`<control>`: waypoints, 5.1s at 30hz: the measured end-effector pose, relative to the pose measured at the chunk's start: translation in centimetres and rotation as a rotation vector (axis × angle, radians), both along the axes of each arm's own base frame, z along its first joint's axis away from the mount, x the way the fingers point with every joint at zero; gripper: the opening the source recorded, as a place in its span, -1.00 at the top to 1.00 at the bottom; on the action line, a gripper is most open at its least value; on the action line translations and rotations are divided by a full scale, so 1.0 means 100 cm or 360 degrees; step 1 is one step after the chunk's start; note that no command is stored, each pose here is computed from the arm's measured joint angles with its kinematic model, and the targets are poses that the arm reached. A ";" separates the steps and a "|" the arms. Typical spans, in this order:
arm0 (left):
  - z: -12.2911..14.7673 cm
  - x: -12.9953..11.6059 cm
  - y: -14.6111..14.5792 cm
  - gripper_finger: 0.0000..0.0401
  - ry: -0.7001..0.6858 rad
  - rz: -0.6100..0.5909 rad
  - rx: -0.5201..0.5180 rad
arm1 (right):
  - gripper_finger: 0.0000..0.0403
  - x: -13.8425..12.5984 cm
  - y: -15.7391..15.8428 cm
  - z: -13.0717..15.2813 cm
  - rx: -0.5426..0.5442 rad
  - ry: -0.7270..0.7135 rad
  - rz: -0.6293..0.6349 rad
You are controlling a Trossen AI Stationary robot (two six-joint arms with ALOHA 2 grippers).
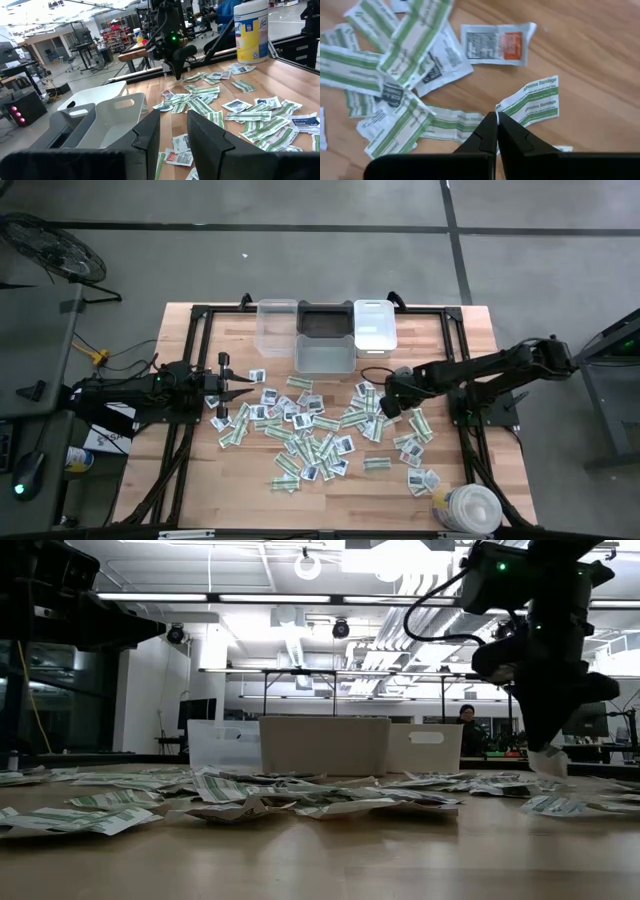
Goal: Pick & Place First Aid Supplies
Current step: Put the bandage pack into the gray bin
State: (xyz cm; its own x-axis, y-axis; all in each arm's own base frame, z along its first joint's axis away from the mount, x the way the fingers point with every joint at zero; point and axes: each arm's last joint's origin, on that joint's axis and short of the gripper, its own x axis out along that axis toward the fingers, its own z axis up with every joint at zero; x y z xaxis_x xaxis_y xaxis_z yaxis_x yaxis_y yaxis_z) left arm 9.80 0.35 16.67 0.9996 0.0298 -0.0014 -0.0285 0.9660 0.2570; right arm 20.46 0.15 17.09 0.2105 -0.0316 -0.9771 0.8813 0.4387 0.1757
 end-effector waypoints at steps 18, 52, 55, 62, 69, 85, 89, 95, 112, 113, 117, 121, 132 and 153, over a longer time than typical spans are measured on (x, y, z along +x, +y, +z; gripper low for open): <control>0.000 0.000 0.000 0.52 -0.0001 0.0000 0.0000 | 1.00 0.037 -0.022 0.081 -0.0335 -0.0187 0.0788; 0.000 0.000 0.000 0.52 0.0000 0.0000 0.0001 | 1.00 0.177 -0.096 0.049 -0.1305 0.0208 0.2885; 0.000 0.000 0.000 0.52 0.0000 0.0001 0.0000 | 0.99 0.178 -0.097 0.043 -0.1284 0.0263 0.2851; 0.000 0.000 0.000 0.52 -0.0001 0.0000 0.0000 | 0.81 0.173 -0.099 0.032 -0.1241 0.0292 0.2842; 0.000 0.000 0.000 0.52 -0.0001 0.0000 0.0000 | 0.49 0.170 -0.098 0.019 -0.1252 0.0295 0.2835; 0.000 0.000 0.000 0.52 -0.0001 0.0000 0.0000 | 0.27 0.139 -0.090 0.053 -0.1180 0.0442 0.1420; 0.000 0.000 0.000 0.52 -0.0001 0.0000 0.0000 | 0.28 0.117 -0.081 0.064 -0.0834 0.0331 0.0953; 0.000 0.000 0.000 0.52 0.0000 0.0000 0.0000 | 0.27 0.081 -0.062 0.052 -0.0361 0.0297 0.0380; 0.000 0.000 0.000 0.52 -0.0001 0.0000 0.0000 | 0.12 0.011 0.003 -0.003 0.0031 0.0557 -0.0343; 0.000 0.000 0.000 0.52 -0.0001 0.0000 0.0000 | 0.10 0.010 0.004 -0.003 0.0036 0.0564 -0.0352; 0.000 0.000 0.000 0.52 0.0000 0.0000 0.0000 | 0.04 0.007 0.006 -0.005 0.0040 0.0597 -0.0389; 0.000 0.000 0.000 0.52 -0.0001 0.0000 0.0000 | 0.00 0.006 0.007 -0.005 0.0043 0.0621 -0.0407; 0.000 0.000 0.000 0.52 -0.0001 0.0000 0.0000 | 0.00 0.014 0.009 -0.029 0.0113 0.0800 -0.0353; 0.000 0.000 0.000 0.52 0.0000 0.0000 0.0000 | 0.07 0.009 0.008 -0.033 0.0060 0.0939 -0.0367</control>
